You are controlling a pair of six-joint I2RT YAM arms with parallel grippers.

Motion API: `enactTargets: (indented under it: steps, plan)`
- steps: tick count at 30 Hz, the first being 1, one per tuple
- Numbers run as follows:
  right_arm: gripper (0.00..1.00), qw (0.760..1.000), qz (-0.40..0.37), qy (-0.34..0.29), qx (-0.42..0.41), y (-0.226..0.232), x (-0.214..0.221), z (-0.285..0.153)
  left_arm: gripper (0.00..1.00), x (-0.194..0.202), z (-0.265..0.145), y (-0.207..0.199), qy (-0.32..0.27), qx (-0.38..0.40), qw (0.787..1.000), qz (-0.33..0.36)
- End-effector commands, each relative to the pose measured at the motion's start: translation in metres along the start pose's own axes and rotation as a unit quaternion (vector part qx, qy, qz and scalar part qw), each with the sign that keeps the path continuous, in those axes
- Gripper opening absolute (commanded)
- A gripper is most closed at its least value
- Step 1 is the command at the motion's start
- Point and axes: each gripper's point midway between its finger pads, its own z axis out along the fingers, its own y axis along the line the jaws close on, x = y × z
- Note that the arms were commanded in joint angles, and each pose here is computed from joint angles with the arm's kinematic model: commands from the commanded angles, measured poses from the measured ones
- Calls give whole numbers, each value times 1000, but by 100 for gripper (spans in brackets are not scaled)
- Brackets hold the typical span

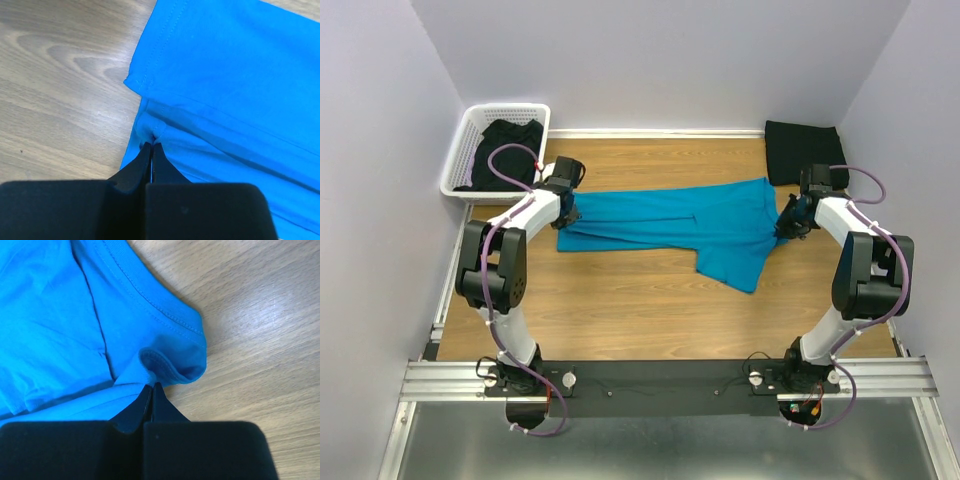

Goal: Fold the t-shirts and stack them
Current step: Fold the tshirt

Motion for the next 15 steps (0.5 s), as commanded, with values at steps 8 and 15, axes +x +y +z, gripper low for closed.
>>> enactTargets:
  steps: [8,15]
  plan:
    - [2,999,-1,-15,29,-12,-11,3,1,12,20,18,10,-59,998,-26]
    - [17,999,-14,-27,19,-7,-19,-1,46,0,9,12,-2,-33,998,-59]
